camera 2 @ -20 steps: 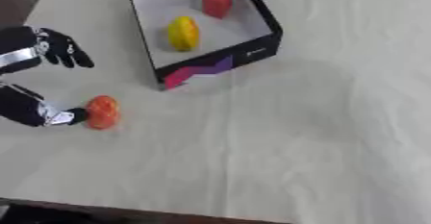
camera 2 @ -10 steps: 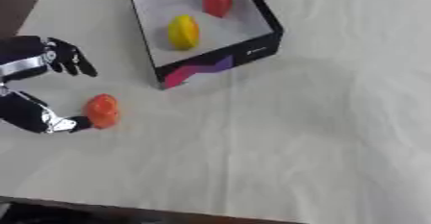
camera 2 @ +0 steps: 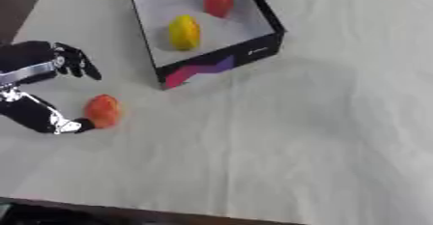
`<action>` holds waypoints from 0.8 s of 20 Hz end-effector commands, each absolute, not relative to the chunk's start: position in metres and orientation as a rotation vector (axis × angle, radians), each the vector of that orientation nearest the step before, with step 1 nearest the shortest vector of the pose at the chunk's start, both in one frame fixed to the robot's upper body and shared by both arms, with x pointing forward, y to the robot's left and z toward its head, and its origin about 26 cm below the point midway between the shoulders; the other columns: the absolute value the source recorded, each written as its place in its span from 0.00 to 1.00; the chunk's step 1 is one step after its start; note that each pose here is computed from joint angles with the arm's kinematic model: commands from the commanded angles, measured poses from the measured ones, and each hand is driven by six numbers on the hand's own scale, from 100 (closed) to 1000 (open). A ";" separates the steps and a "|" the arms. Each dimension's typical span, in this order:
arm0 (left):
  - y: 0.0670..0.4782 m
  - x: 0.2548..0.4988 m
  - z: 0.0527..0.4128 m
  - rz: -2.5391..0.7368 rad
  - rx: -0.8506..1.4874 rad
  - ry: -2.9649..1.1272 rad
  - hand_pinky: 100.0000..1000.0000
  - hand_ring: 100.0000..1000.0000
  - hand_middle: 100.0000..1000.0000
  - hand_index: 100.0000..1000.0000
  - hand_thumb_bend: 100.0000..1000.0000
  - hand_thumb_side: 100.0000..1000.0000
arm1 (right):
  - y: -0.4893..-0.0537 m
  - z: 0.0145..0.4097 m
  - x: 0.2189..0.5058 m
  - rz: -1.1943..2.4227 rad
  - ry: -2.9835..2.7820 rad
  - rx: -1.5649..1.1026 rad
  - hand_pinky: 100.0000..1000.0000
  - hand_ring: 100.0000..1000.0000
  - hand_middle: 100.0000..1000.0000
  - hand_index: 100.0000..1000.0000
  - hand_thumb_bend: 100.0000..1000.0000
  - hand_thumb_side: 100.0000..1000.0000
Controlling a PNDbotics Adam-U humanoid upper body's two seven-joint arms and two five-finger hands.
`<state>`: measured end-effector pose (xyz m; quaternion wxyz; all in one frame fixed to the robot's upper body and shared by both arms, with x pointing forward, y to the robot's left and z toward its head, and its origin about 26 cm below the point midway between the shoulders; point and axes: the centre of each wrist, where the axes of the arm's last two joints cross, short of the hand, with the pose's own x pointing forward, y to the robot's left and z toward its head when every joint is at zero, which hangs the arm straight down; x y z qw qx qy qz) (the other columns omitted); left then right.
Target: Pick up objects on the table and place them in the box.
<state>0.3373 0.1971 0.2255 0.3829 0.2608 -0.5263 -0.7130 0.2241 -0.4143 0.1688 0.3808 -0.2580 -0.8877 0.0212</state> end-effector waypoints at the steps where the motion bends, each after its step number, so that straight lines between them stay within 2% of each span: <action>1: 0.199 0.341 0.226 -1.829 0.703 -1.340 0.71 0.71 0.68 0.74 0.47 0.21 | -0.414 0.179 0.223 0.089 -2.286 -0.669 0.94 0.81 0.75 0.86 0.00 0.40; 9: 0.198 0.347 0.216 -1.860 0.698 -1.301 0.71 0.71 0.68 0.74 0.48 0.20 | -0.415 0.179 0.223 0.066 -2.291 -0.670 0.94 0.81 0.75 0.86 0.00 0.43; 16: 0.197 0.354 0.211 -1.866 0.728 -1.292 0.71 0.71 0.68 0.74 0.48 0.14 | -0.415 0.178 0.223 0.062 -2.286 -0.667 0.94 0.81 0.75 0.86 0.00 0.44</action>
